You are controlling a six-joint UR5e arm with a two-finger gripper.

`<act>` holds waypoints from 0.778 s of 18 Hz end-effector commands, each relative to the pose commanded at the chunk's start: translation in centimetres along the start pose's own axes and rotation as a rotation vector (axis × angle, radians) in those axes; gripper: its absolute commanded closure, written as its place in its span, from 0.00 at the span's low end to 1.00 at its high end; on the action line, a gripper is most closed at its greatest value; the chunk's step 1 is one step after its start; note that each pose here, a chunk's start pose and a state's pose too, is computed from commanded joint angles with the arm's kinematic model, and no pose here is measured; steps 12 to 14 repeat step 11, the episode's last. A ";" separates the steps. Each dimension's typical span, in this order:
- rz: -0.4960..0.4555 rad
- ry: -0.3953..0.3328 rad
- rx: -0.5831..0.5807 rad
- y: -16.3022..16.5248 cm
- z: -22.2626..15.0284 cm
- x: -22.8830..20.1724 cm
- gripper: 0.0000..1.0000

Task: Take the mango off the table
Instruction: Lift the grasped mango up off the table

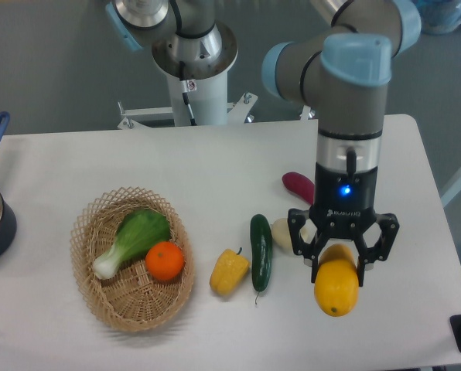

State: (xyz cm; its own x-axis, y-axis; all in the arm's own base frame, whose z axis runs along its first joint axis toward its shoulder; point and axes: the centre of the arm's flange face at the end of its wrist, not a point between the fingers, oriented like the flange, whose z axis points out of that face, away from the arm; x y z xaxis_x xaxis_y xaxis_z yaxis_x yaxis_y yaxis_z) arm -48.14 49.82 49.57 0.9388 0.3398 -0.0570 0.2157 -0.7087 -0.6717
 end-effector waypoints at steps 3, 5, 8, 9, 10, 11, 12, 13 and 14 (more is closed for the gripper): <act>-0.011 -0.003 0.013 -0.5 -0.8 0.5 0.68; -0.017 -0.002 0.018 -0.7 -1.2 0.8 0.68; -0.019 0.016 0.021 -0.8 -1.2 1.9 0.68; -0.019 0.017 0.019 -0.7 -1.3 2.1 0.68; -0.018 0.018 0.019 -0.7 -1.3 2.2 0.68; -0.017 0.018 0.019 -0.7 -1.3 2.2 0.68; -0.017 0.018 0.019 -0.7 -1.3 2.2 0.68; -0.017 0.018 0.019 -0.7 -1.3 2.2 0.68; -0.017 0.018 0.019 -0.7 -1.3 2.2 0.68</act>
